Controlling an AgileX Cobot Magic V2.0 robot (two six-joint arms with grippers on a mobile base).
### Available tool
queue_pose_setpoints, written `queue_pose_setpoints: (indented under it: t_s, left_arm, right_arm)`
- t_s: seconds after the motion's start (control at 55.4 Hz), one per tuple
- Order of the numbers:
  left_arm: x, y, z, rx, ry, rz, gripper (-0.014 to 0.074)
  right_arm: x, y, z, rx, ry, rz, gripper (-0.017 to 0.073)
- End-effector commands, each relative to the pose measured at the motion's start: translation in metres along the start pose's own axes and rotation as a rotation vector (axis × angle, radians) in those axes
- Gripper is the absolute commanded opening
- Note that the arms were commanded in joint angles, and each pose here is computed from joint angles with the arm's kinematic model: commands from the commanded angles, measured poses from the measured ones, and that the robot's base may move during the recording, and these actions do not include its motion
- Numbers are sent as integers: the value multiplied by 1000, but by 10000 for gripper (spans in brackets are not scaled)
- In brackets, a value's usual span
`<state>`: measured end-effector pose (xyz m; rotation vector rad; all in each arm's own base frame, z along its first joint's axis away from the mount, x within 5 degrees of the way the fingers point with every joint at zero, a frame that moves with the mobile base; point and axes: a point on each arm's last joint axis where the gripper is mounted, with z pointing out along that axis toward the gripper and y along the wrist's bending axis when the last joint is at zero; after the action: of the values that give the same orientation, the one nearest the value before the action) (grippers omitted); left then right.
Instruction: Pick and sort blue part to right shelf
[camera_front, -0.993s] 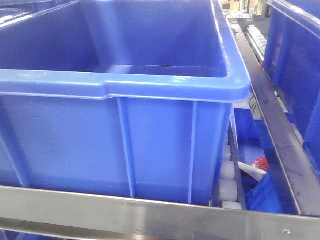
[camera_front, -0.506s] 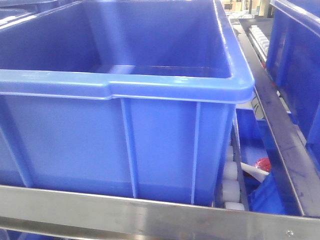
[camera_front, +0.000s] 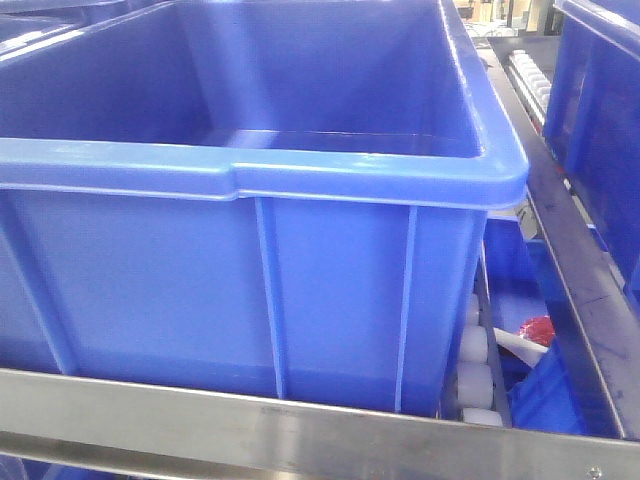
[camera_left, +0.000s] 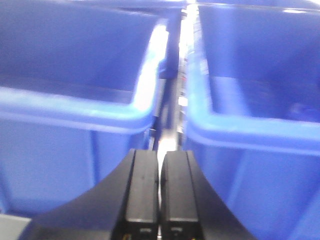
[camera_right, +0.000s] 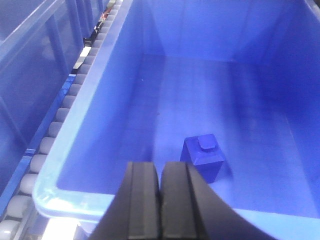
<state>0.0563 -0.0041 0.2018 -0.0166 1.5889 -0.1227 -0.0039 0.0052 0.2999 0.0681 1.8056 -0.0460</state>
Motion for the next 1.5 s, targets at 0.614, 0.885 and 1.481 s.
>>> queue_pose_setpoints:
  t_s: [0.614, 0.885, 1.481]
  left_arm:
    - [-9, 1, -2, -13, -187, -19, 124]
    - [-9, 1, -2, -13, -187, -19, 124]
    - [-9, 1, -2, -13, -187, -19, 124]
  right_arm:
    - [-14, 0, -6, 9, -116, -9, 59]
    - [-14, 0, -6, 9, -116, -9, 59]
    - [53, -9, 69, 49, -440, 53, 59]
